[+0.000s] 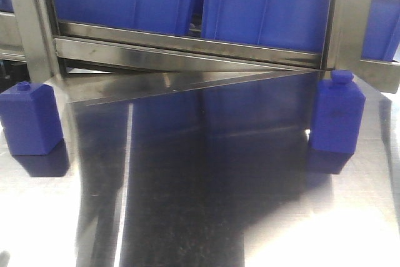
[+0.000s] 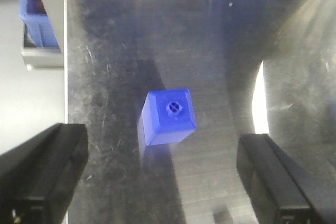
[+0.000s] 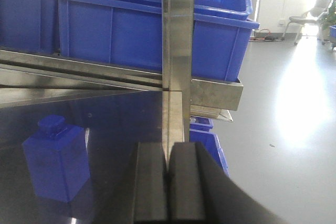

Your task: Pick and sort blue part to right shelf

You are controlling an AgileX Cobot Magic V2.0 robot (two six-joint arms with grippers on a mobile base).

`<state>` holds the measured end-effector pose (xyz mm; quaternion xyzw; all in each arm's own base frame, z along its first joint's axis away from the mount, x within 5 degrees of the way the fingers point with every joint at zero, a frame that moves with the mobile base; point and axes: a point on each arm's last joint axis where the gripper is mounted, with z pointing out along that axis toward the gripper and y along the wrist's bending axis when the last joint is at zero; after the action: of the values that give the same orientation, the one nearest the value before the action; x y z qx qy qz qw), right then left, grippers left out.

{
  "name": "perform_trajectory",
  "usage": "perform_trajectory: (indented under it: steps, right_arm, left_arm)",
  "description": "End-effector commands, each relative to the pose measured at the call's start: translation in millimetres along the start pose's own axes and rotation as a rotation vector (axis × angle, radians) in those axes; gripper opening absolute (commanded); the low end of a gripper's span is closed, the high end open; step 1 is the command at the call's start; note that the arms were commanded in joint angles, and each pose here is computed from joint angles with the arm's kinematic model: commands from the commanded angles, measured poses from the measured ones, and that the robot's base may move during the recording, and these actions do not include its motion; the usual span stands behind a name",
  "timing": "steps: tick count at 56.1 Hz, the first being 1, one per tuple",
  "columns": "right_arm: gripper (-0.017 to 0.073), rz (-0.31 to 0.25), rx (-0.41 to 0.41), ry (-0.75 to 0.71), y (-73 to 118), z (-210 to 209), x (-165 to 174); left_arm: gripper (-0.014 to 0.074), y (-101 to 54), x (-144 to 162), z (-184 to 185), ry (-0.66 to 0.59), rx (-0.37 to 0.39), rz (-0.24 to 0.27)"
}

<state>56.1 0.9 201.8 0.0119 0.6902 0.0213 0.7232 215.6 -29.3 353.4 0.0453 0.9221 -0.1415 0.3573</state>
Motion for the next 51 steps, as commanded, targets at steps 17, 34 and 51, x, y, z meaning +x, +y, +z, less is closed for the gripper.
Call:
perform_trajectory:
  steps: [17,34,51]
  right_arm:
    - [0.0057,-0.006,0.006,-0.098,-0.5,-1.3,-10.4]
    - [0.0057,-0.006,0.006,-0.098,-0.5,-1.3,-10.4]
    - [0.0057,-0.006,0.006,-0.098,-0.5,-1.3,-10.4]
  left_arm:
    - [0.0631,-20.4,-50.8,52.9,0.149,0.054,0.024]
    - [0.0631,-36.0,-44.5,103.1,0.307,-0.102,-0.002]
    - [0.063,-33.7,-30.8,145.1,0.433,-0.131,-0.027]
